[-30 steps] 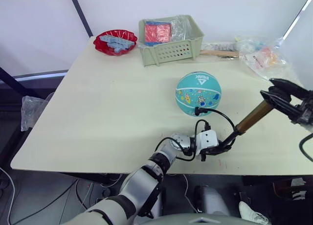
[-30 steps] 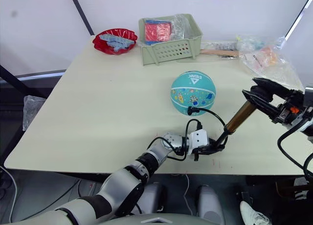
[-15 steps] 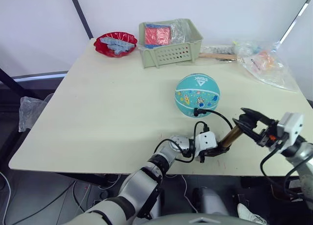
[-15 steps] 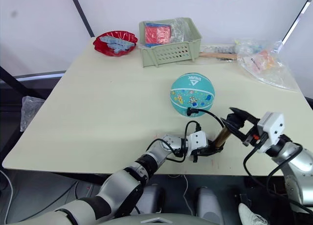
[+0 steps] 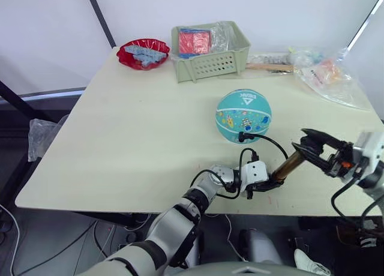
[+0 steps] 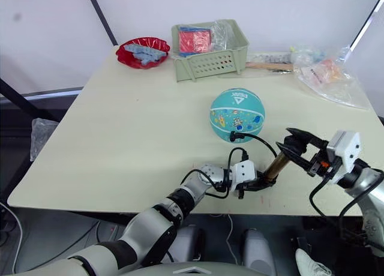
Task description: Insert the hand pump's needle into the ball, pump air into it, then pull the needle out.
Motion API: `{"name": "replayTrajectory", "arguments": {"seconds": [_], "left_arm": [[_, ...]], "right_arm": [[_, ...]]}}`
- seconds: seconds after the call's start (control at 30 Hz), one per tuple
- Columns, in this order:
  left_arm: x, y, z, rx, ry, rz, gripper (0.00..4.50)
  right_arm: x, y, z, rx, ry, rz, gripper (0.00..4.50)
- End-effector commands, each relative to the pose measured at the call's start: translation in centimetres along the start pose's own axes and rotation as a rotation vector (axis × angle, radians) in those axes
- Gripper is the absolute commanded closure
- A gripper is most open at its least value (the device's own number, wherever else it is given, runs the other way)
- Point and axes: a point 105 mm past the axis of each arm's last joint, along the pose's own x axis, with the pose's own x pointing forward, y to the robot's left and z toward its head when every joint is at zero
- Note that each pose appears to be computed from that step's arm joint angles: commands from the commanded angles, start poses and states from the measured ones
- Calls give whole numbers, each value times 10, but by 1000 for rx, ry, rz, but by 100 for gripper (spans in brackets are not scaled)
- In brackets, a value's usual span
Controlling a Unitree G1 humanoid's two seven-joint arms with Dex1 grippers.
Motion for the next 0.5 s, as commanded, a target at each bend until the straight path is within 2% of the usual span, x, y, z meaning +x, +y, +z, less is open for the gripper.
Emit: {"name": "replayTrajectory", "arguments": {"seconds": [0.03,0.27,0.47,0.5], "left_arm": [[-8,-24,-41,-70,144,-75,342],[-6,-25,-40,-69,143,-80,342],[-6,-24,-40,-68,144,-77,342],[-7,-24,-40,-68,145,-76,342]], "right_arm": [[-10,-19,48,-103,-100,-64,287],[-18,-41,101,-172,-140,-80,287],[-22,-49,124,-196,-156,-87,287],[-21,-48,122,-191,-146,-78,287]]}}
